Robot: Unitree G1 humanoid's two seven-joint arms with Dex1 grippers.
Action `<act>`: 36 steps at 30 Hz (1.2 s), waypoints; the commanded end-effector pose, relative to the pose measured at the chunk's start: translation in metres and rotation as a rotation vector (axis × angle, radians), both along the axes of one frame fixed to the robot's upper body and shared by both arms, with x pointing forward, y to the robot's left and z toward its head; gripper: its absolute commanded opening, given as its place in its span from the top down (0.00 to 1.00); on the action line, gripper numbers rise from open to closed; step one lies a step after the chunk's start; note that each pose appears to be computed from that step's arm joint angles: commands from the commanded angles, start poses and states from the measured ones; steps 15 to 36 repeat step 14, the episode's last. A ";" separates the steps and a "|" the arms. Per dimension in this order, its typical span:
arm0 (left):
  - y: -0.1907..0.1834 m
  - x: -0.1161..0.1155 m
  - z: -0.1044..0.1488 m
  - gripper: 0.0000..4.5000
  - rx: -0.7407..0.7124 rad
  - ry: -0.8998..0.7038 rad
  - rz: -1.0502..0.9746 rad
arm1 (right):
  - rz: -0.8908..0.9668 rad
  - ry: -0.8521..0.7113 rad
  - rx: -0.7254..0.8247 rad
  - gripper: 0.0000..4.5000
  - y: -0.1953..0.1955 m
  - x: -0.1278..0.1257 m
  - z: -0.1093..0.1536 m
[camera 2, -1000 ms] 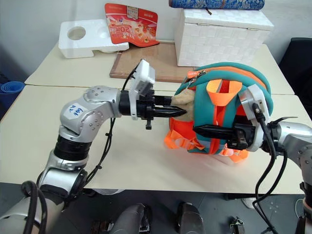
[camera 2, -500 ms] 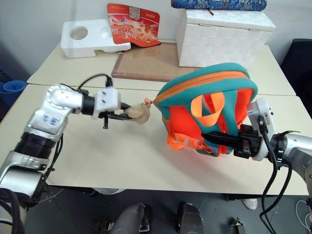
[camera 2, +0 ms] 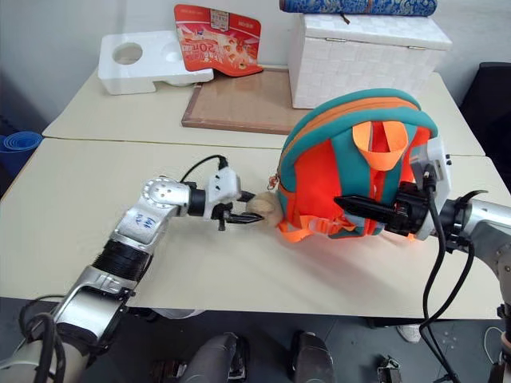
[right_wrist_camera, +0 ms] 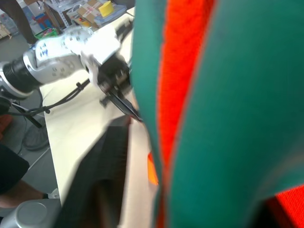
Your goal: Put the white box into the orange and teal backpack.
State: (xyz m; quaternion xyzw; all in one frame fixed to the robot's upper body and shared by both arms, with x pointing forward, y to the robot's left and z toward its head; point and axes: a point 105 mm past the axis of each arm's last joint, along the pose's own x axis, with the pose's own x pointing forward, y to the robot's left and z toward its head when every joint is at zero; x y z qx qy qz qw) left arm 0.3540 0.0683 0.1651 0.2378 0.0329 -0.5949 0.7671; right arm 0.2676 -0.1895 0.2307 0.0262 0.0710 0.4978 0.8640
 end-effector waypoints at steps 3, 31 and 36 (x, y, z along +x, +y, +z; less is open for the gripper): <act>0.062 -0.020 0.045 0.12 -0.138 0.112 0.034 | -0.045 -0.002 -0.139 0.12 -0.052 -0.013 0.015; 0.160 -0.059 0.128 0.00 -0.361 0.126 0.258 | -0.317 -0.014 -0.142 0.00 -0.162 -0.029 0.041; 0.160 -0.059 0.128 0.00 -0.361 0.126 0.258 | -0.317 -0.014 -0.142 0.00 -0.162 -0.029 0.041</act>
